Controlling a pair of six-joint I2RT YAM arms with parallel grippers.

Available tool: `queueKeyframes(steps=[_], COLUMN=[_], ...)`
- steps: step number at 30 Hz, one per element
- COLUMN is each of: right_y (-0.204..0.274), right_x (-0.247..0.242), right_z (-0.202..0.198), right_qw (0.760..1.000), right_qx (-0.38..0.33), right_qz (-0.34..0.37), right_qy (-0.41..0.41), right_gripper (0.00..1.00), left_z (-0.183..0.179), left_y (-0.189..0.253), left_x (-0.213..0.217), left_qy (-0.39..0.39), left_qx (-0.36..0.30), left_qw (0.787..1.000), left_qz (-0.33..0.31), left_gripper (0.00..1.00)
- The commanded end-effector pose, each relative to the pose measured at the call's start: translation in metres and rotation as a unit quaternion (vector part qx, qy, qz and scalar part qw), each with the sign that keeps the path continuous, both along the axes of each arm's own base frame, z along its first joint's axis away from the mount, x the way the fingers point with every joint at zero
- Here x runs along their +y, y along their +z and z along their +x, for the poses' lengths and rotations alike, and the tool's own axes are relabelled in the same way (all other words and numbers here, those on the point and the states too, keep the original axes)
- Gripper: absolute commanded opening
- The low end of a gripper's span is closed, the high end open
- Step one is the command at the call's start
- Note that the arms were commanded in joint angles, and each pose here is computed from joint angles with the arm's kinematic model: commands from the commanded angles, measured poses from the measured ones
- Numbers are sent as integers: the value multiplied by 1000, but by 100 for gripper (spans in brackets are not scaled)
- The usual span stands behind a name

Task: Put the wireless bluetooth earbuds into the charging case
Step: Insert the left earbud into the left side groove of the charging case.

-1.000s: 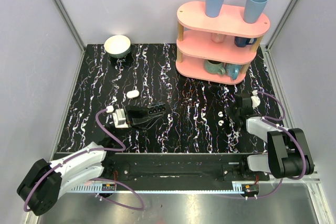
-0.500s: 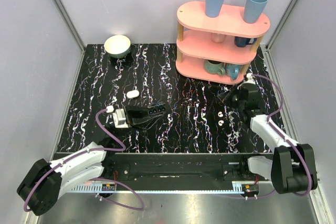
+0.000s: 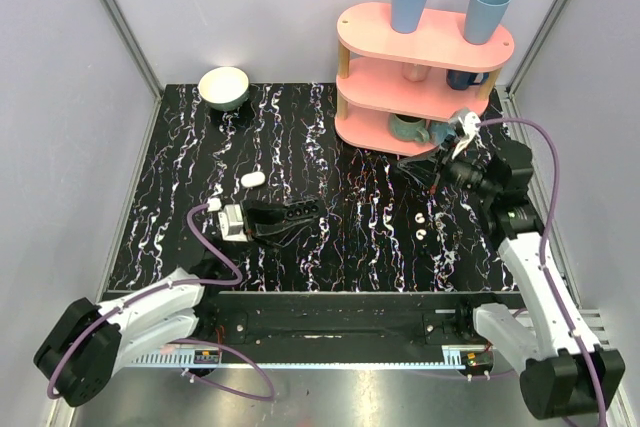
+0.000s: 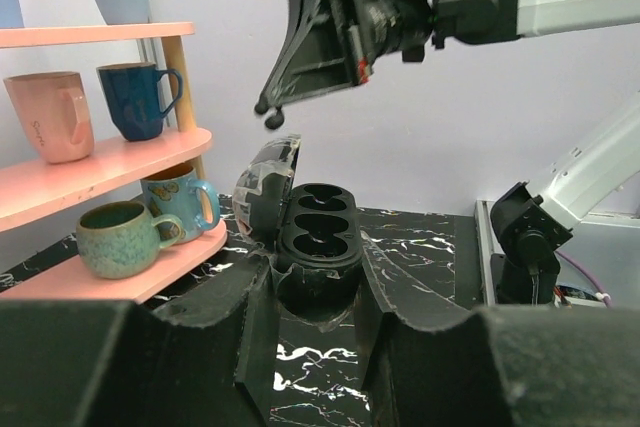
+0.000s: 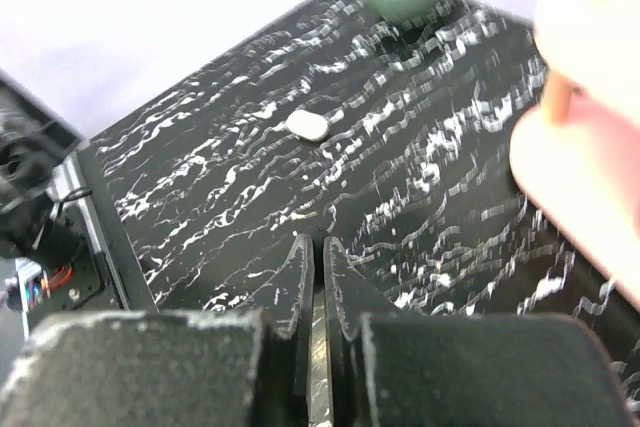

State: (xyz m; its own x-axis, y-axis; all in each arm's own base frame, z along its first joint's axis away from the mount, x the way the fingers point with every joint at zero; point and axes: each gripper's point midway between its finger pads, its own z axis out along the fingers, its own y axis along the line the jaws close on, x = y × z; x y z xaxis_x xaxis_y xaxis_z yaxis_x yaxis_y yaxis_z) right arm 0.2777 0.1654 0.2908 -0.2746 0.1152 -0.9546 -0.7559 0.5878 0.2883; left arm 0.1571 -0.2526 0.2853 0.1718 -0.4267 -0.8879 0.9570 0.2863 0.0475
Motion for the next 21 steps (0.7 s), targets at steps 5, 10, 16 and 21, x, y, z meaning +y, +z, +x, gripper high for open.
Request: queueKeyframes(steps=[5,10,16,21], right_y=[75,98,105,99], right_x=[22,33,59,83], right_z=[-67,-93,-131,-146], right_qw=[954,930,904,891], right_qx=[-225,-266,-275,-262], right_qz=[-50,-47,-48,-60], right_qy=[193,250,323,367], right_gripper=[0,0,0,0], left_z=[-19,-23,-27,-27], left_y=[44,41,42,41], left_x=[-1,-7,-14,-18], left_qy=[-45,-70,-98,-112], left_qx=[-75,-76,-79,-74], left_qw=[995,994,992,991], left_qz=[-43,-35,-24,-15], left_gripper=[0,0,0,0])
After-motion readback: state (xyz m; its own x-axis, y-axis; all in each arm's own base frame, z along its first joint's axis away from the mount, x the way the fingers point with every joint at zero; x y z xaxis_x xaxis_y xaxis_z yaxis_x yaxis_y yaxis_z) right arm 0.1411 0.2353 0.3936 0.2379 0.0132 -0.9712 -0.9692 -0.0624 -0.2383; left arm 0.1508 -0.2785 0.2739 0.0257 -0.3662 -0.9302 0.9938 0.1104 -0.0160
